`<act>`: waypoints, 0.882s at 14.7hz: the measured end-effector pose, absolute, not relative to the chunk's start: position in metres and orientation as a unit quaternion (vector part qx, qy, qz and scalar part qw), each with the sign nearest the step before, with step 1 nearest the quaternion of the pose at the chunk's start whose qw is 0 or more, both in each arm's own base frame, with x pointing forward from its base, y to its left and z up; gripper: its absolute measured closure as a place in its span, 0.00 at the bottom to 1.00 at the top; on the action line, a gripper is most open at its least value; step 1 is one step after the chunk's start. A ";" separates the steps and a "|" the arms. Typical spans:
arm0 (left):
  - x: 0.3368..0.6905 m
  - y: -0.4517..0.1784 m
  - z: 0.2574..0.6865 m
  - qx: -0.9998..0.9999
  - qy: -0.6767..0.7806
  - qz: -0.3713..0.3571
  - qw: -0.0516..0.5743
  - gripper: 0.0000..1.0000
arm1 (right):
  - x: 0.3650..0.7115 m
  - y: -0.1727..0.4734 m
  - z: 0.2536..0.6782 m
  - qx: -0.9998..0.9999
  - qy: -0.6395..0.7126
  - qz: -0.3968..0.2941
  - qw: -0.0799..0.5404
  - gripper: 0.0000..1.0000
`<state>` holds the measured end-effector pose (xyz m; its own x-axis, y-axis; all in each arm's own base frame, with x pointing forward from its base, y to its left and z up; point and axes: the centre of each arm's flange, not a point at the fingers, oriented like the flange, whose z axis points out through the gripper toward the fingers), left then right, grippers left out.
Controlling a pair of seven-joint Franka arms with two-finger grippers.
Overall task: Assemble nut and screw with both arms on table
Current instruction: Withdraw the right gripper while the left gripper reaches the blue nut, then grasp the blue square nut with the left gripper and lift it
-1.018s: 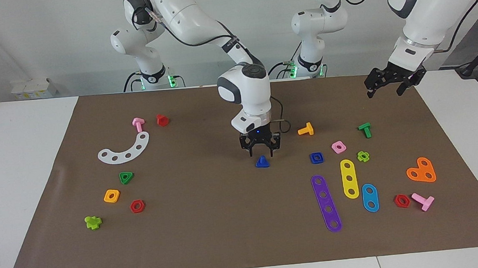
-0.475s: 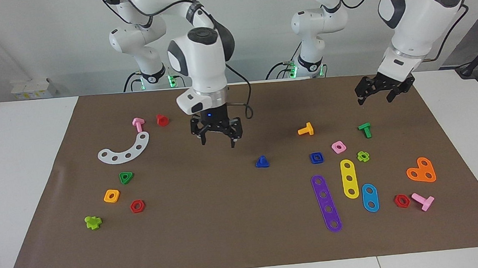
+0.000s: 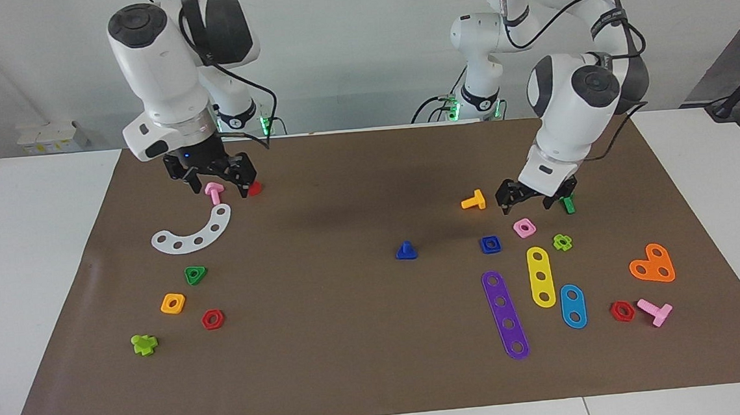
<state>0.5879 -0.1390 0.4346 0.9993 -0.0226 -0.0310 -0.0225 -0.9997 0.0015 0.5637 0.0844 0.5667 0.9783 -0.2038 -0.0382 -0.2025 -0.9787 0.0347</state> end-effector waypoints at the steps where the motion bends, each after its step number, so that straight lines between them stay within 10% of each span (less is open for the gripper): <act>1: 0.588 -0.145 0.419 1.000 -0.007 -0.014 0.001 0.03 | 0.559 0.070 0.567 0.995 -0.097 -0.034 0.017 0.00; 13: 0.577 -0.166 0.309 1.000 -0.003 -0.002 0.007 0.25 | 0.533 -0.046 0.594 0.998 -0.038 -0.041 0.004 0.00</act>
<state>0.5773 -0.1656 0.3088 1.0000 -0.0069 -0.0036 -0.0068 -0.9999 0.0131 0.5328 -0.0456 0.5944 0.9937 -0.0752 -0.0825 -0.0746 -0.9972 0.0101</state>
